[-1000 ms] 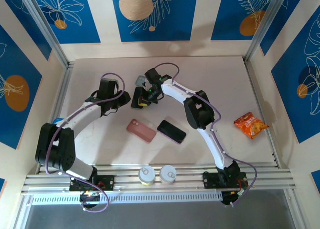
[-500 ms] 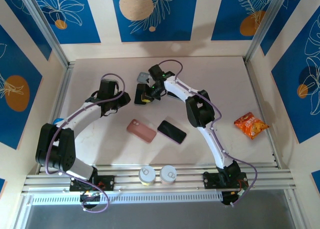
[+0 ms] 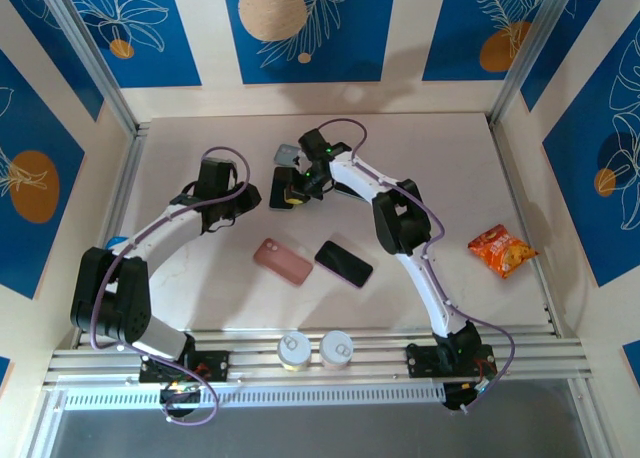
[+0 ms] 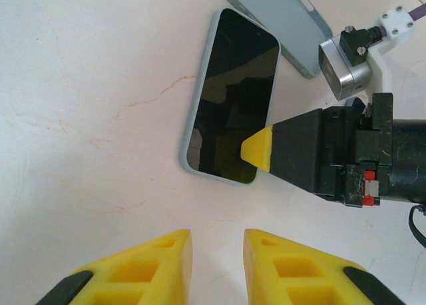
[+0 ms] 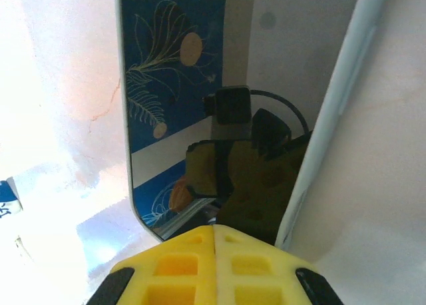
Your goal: Put the phone into the phone case
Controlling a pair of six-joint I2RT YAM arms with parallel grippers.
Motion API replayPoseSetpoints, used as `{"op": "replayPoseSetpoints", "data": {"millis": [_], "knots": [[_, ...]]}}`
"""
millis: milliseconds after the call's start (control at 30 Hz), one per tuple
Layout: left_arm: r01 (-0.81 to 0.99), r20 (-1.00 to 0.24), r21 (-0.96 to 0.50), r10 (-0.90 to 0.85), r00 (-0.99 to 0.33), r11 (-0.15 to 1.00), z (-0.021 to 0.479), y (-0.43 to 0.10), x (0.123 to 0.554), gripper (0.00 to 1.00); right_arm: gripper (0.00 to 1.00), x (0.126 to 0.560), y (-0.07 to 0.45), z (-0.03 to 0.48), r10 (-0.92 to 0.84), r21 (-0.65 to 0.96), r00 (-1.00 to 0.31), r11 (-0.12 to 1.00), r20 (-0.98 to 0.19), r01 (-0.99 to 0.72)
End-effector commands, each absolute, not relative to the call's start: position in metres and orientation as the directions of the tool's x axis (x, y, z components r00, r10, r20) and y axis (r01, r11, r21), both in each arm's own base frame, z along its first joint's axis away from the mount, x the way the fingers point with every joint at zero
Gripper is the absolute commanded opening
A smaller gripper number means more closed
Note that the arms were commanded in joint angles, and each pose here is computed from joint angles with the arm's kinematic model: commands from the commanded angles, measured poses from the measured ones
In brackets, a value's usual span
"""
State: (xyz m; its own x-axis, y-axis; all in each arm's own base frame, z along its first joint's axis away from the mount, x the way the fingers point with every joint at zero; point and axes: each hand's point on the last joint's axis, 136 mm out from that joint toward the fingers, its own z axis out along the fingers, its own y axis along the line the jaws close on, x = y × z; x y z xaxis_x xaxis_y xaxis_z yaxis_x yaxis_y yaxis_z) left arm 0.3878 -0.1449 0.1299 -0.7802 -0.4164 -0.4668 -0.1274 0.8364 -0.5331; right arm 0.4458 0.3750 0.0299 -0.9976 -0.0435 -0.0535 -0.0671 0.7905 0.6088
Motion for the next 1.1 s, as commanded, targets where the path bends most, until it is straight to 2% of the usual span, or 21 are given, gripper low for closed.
{"op": "replayPoseSetpoints", "data": {"millis": [0,133,267,433,767,1067], "knots": [[-0.130,-0.474,-0.538,-0.426,-0.770,0.833,0.134,-0.141,0.385,0.27,0.00,0.446,0.339,0.022,-0.017,0.520,-0.999,0.853,-0.036,-0.034],[-0.129,-0.471,-0.542,-0.428,-0.771,0.830,0.134,-0.142,0.385,0.27,0.00,0.447,0.343,0.043,-0.056,0.573,-0.996,0.815,-0.076,-0.089],[-0.121,-0.476,-0.544,-0.425,-0.770,0.830,0.138,-0.143,0.385,0.27,0.00,0.450,0.340,0.088,-0.060,0.638,-0.987,0.757,-0.150,-0.143],[-0.111,-0.477,-0.551,-0.422,-0.771,0.827,0.139,-0.144,0.386,0.27,0.00,0.453,0.315,0.118,0.015,0.687,-0.985,0.718,-0.173,-0.109],[-0.121,-0.447,-0.570,-0.431,-0.784,0.812,0.128,-0.149,0.384,0.27,0.00,0.441,0.317,0.054,0.006,0.623,-0.996,0.781,-0.091,-0.052],[-0.120,-0.457,-0.551,-0.419,-0.784,0.826,0.129,-0.145,0.378,0.27,0.00,0.442,0.326,0.029,0.012,0.610,-0.998,0.792,-0.059,-0.027]]}}
